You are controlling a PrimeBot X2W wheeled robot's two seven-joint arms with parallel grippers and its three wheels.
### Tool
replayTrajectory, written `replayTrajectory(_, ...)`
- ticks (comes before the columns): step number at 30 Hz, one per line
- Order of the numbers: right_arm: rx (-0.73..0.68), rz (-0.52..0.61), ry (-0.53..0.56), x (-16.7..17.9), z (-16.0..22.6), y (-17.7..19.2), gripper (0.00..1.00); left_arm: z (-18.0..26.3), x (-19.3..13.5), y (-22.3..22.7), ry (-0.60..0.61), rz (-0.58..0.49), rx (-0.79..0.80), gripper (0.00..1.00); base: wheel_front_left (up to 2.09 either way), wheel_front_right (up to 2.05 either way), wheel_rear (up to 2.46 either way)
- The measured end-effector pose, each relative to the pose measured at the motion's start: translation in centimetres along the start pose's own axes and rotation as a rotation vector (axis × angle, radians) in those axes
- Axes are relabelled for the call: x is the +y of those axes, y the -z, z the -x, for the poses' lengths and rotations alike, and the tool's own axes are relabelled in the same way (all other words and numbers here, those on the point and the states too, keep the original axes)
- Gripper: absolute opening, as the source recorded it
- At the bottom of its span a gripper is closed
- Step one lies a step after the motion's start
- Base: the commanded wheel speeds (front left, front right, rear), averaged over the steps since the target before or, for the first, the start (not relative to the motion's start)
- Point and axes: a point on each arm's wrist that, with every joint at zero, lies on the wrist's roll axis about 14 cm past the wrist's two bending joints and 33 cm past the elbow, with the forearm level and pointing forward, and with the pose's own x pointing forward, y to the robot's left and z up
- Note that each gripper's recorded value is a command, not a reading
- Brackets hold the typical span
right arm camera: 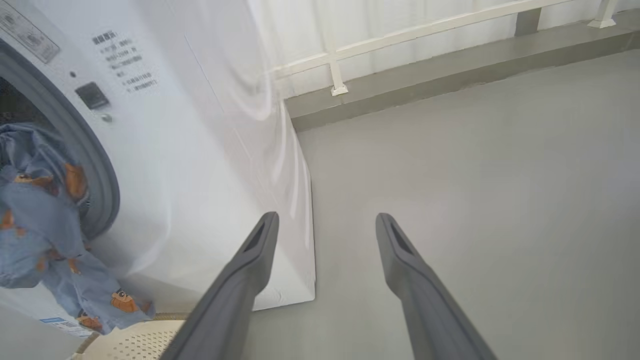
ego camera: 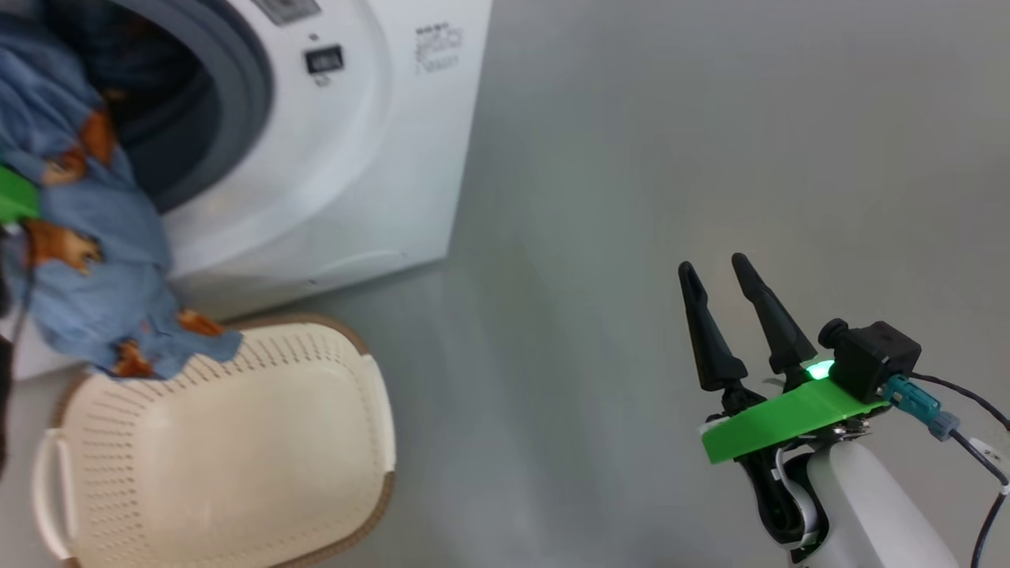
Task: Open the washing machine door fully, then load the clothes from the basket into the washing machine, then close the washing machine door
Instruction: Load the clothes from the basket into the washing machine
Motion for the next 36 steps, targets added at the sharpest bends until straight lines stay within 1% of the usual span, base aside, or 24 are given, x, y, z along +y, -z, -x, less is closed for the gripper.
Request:
replayTrajectory(6,0.051,0.002,0.066,-1.9,-0.1,2.1,1.00,-4.0,1.0,2.5,-0.009,-0.018,0.030,0.00,0.00,0.00,0.00)
replayTrajectory(11,0.087,0.014,0.114,-3.5,0.0,3.3,1.00,-7.0,0.7,3.7,0.002,-0.040,0.025,0.00,0.00,0.00,0.00)
replayTrajectory(14,0.098,0.014,0.137,-4.1,0.1,3.8,1.00,-8.7,0.3,2.8,0.007,-0.048,-0.026,0.00,0.00,0.00,0.00)
replayTrajectory(18,0.117,0.020,0.162,-4.9,0.3,4.4,1.00,-10.3,-0.4,-0.1,0.014,-0.033,-0.154,0.00,0.00,0.00,0.00)
replayTrajectory(20,0.119,0.026,0.167,-5.1,0.1,4.5,1.00,-10.6,-0.7,-0.3,0.020,-0.039,-0.179,0.00,0.00,0.00,0.00)
replayTrajectory(22,0.108,0.031,0.161,-5.1,-0.3,4.1,1.00,-10.6,-0.9,0.3,0.021,-0.055,-0.168,0.00,0.00,0.00,0.00)
replayTrajectory(23,0.103,0.031,0.157,-5.0,-0.4,4.0,1.00,-10.4,-0.9,0.8,0.013,-0.059,-0.157,0.43,0.00,0.00,0.00)
replayTrajectory(24,0.099,0.031,0.154,-4.9,-0.5,3.8,1.00,-10.2,-1.0,1.4,0.011,-0.065,-0.139,1.00,0.00,0.00,0.00)
replayTrajectory(27,0.091,0.028,0.148,-4.7,-0.5,3.5,1.00,-9.4,-0.8,3.8,-0.006,-0.077,-0.058,1.00,0.00,0.00,0.00)
replayTrajectory(30,0.083,0.024,0.138,-4.4,-0.5,3.2,1.00,-8.7,-0.7,5.1,-0.015,-0.081,0.002,1.00,0.00,0.00,0.00)
replayTrajectory(33,0.074,0.022,0.128,-4.0,-0.5,2.9,1.00,-7.8,-0.5,5.9,-0.023,-0.078,0.053,1.00,0.00,0.00,0.00)
replayTrajectory(36,0.065,0.021,0.117,-3.6,-0.5,2.5,1.00,-7.3,-0.8,5.5,-0.014,-0.071,0.062,1.00,0.00,0.00,0.00)
